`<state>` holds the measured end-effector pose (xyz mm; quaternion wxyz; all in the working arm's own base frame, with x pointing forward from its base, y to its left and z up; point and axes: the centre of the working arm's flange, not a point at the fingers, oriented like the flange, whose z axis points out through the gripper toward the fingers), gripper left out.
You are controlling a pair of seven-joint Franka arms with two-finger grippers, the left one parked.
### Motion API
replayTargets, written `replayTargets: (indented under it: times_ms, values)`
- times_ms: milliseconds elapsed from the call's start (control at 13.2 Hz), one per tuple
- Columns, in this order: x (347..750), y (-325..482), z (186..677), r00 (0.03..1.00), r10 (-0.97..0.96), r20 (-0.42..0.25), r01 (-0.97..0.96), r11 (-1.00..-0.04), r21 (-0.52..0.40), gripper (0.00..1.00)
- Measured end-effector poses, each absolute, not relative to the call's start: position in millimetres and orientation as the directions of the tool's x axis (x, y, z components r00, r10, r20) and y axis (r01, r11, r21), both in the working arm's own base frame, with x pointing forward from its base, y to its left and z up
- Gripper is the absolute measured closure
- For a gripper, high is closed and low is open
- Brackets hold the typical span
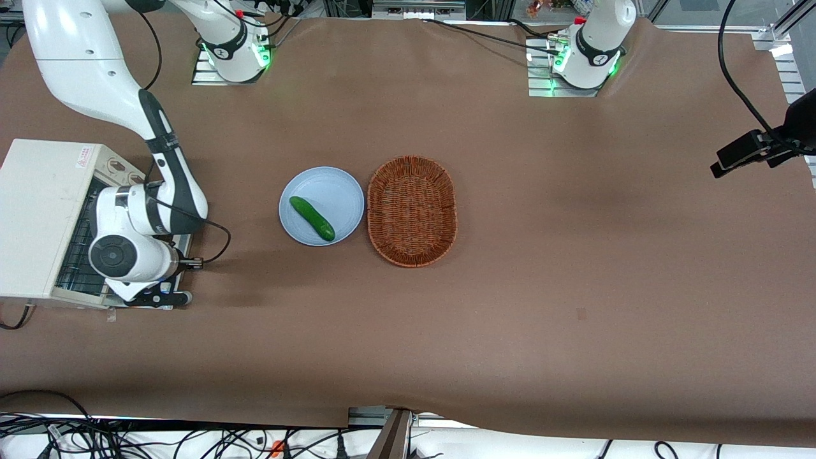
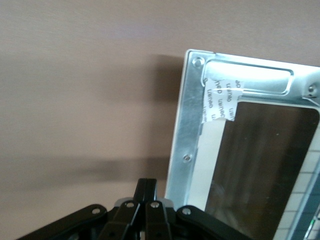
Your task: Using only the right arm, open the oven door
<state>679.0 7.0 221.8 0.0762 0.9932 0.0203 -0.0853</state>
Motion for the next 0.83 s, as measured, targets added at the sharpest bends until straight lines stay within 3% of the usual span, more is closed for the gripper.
replayTargets:
  times_ms: [378, 529, 832]
  values:
    - [677, 5, 253, 0.979, 0.016, -0.202, 0.019, -1.000, 0.011, 0.99]
    - [676, 1, 300, 0.981, 0.017, -0.194, 0.018, -1.000, 0.005, 0.81]
    - [657, -12, 448, 0.997, 0.020, -0.070, 0.020, -1.000, 0.007, 0.41]
